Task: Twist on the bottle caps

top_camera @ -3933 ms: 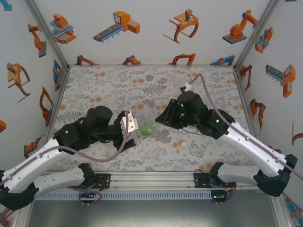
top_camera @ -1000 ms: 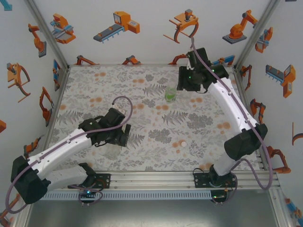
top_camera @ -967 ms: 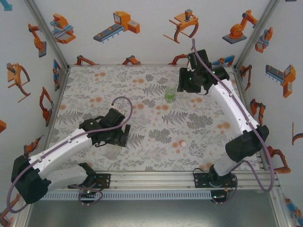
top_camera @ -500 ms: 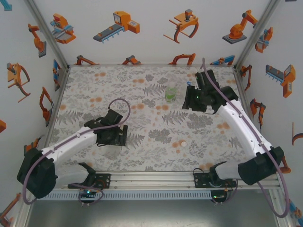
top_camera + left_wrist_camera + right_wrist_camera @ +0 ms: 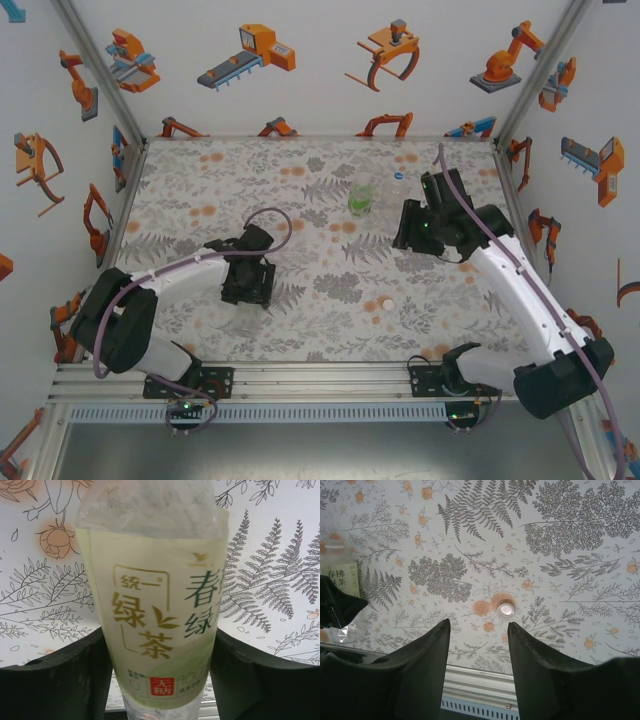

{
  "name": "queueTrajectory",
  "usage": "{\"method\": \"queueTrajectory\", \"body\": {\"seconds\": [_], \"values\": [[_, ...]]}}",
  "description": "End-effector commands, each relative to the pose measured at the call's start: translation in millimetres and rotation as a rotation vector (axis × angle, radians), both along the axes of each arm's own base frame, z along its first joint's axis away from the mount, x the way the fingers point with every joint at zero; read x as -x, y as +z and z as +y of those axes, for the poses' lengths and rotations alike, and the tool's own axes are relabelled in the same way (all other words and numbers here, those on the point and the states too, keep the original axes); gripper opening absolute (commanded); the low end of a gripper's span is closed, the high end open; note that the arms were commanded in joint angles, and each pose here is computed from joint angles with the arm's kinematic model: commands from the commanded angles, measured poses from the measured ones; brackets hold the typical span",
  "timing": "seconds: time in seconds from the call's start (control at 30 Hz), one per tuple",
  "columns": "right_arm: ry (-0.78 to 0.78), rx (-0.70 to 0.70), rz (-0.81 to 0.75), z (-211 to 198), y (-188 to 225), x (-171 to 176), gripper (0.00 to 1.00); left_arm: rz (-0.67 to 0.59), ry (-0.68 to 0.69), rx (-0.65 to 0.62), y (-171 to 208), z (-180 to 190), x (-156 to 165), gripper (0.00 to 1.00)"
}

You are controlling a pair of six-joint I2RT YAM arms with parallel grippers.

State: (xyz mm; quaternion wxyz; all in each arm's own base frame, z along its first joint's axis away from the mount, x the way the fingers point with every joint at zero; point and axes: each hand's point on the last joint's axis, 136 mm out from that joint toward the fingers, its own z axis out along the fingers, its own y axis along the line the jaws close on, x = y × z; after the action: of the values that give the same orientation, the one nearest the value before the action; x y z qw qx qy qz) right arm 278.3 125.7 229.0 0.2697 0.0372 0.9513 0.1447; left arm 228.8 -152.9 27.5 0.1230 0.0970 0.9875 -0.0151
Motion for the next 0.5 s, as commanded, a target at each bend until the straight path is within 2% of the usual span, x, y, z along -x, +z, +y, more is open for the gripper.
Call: {"method": "queueTrajectory", "body": {"seconds": [0.0, 0.23, 0.47], "values": [[-0.029, 0.003, 0.001, -5.9, 0.8, 7.2, 0.48, 0.014, -0.005, 0.019, 0.9, -4.8, -0.5, 0.59], [-0.053, -0.014, 0.033, -9.3, -5.5, 18.7, 0.46, 0.000, -0.004, 0.043, 6.2, -6.3, 0.1, 0.47], [-0.060, -0.061, 0.104, -3.3, -27.6, 38.1, 0.44, -0.100, -0.031, 0.127, 48.3, -15.8, -8.0, 0.42]]}}
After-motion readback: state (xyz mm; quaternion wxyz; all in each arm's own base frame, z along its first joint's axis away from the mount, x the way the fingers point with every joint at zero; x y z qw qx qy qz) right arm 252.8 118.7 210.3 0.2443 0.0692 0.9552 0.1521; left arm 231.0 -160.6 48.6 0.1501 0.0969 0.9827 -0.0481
